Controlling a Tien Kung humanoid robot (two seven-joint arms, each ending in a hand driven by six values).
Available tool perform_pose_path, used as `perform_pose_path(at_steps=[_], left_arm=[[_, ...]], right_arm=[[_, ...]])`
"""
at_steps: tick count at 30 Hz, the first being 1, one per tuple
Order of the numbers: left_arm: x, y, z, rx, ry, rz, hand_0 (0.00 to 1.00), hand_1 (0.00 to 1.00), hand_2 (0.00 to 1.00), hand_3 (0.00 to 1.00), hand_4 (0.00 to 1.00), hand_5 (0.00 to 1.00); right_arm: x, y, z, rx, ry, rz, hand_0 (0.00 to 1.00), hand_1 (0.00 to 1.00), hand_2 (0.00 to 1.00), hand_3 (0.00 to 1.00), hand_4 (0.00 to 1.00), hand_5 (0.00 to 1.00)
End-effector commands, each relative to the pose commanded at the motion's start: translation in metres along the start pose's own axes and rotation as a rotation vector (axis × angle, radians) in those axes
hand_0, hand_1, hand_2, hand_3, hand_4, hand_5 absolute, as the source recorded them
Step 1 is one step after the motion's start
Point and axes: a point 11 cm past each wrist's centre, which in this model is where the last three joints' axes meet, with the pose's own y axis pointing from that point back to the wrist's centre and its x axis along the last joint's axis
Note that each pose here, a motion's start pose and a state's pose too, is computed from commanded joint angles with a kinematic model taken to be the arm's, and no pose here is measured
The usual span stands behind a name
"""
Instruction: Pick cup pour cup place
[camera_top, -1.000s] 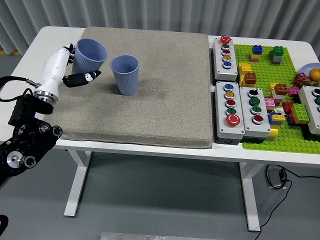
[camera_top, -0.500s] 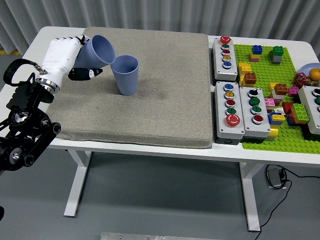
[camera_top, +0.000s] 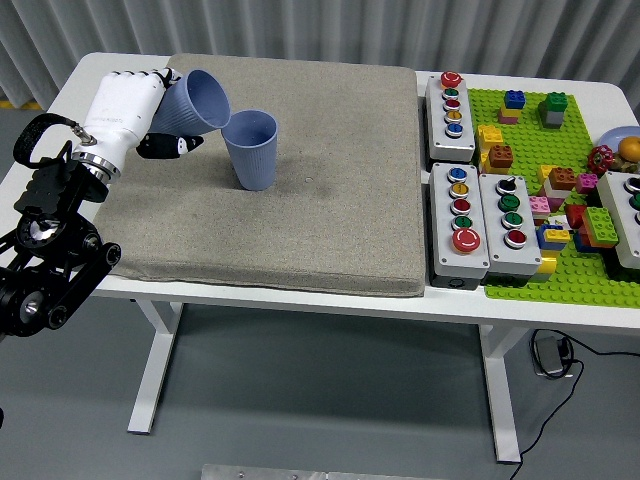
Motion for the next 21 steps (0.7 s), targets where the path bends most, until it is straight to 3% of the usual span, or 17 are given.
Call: perform_pose_path(at_steps=[14,21], left_arm=[[0.010,-0.009,0.011,-0.041,-0.108,0.000,0.509,0.514,0.530,0.584,0.785,0.232],[0.016,-0.012,0.009,-0.034,-0.132,0.006,0.510,0.514,0.530,0.584,0.785,0.230]], right_arm=[[0.003,-0.001,0.001,-0.003,-0.010,0.004,0.669,0.550,0.490,0.540,0.008,0.329],[0.002,0.000,-0.001,0.001,-0.015,0.002,0.669,0.550,0.490,0.540,0.008,0.329]])
